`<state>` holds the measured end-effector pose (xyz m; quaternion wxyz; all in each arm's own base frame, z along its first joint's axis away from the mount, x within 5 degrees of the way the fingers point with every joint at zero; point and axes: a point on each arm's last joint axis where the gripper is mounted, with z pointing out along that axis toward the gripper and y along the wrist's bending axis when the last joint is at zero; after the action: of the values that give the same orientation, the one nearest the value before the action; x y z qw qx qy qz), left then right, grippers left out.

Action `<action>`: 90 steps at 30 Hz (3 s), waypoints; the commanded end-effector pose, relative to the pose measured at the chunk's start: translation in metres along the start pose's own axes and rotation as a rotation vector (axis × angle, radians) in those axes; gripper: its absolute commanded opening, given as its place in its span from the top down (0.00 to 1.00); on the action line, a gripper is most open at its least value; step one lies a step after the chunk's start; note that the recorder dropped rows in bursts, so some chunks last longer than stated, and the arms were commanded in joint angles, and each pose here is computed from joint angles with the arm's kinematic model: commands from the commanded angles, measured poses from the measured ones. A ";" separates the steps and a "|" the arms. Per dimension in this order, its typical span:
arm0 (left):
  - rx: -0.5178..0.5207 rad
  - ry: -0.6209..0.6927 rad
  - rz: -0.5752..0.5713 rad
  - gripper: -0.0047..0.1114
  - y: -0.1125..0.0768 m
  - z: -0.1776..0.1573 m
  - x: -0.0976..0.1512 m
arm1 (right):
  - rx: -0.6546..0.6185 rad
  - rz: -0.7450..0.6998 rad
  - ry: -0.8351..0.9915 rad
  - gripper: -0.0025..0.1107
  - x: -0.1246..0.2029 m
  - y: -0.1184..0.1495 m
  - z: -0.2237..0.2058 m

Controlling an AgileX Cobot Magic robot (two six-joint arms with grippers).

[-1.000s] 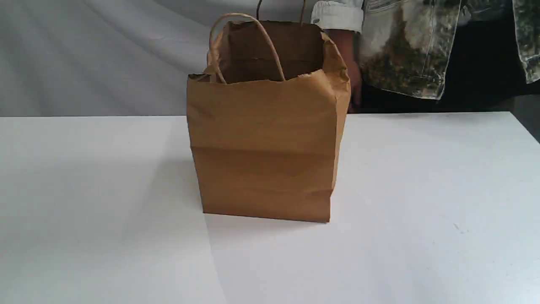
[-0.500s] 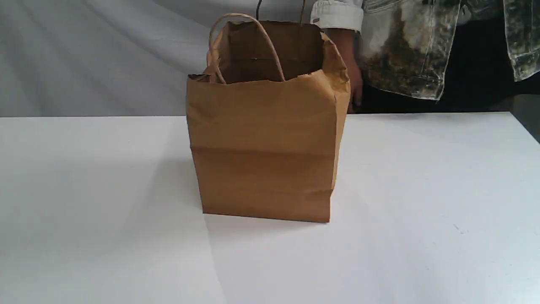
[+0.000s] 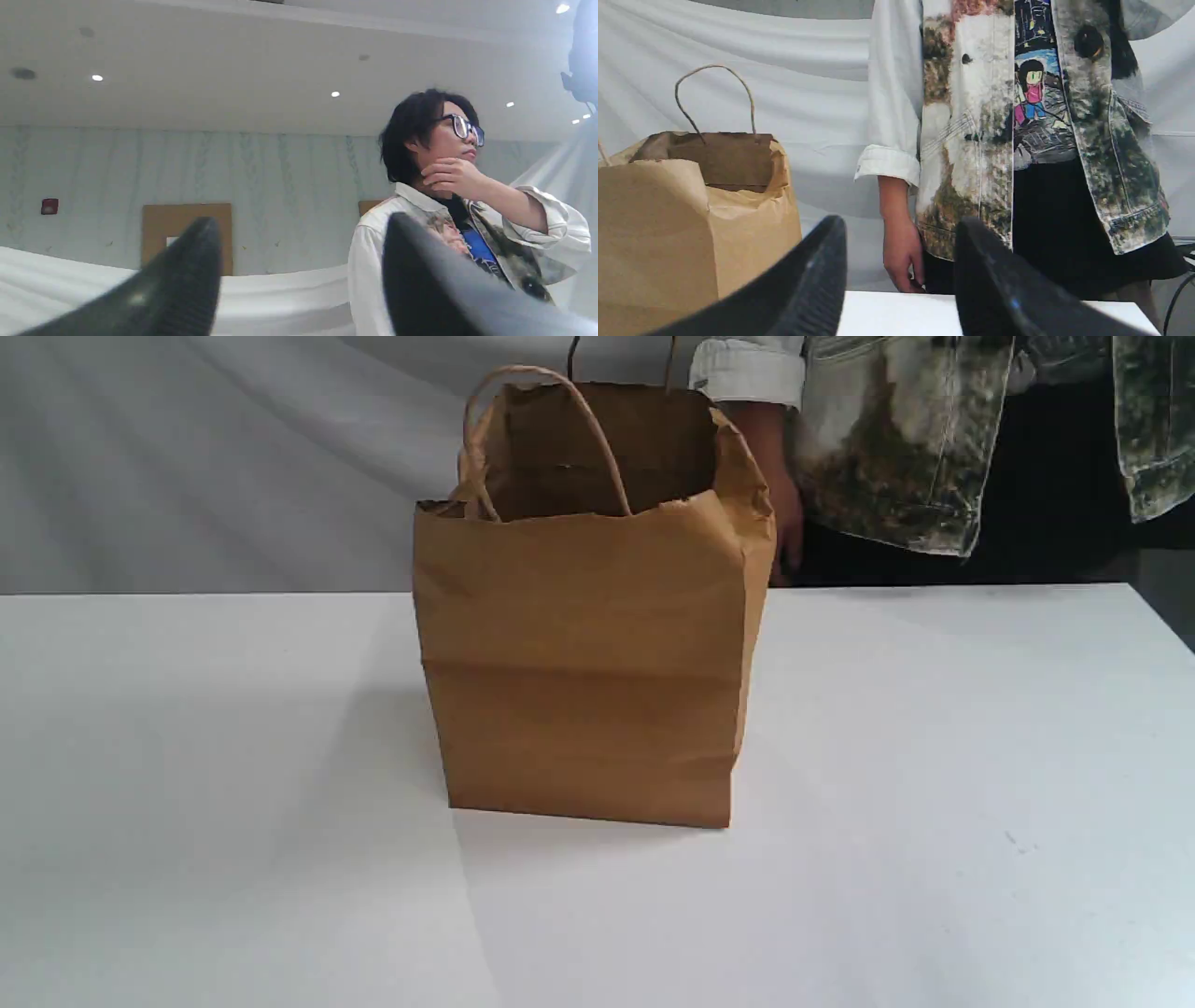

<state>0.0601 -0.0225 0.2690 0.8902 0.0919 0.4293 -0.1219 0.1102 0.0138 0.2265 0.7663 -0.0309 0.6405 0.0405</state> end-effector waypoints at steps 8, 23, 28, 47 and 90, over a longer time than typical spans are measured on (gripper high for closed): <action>-0.146 0.237 -0.003 0.96 0.011 -0.012 0.018 | 0.001 0.005 -0.003 0.64 0.000 0.000 -0.001; -0.241 0.631 0.031 0.96 0.014 -0.040 0.044 | 0.001 0.001 -0.003 0.64 0.000 0.000 -0.001; -0.236 0.677 0.033 0.96 0.013 -0.045 0.046 | 0.001 0.005 -0.003 0.64 0.000 0.000 -0.001; -0.300 0.849 -0.142 0.96 0.010 -0.059 0.059 | 0.001 0.000 -0.003 0.64 0.000 0.000 -0.001; -0.295 0.847 -0.130 0.96 0.011 -0.059 0.058 | -0.019 0.009 0.029 0.76 0.000 0.001 -0.008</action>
<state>0.0546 -0.0048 0.1882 0.6276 -0.0225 0.7751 -0.0696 0.1050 0.0134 0.2274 0.7651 -0.0320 0.6415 0.0457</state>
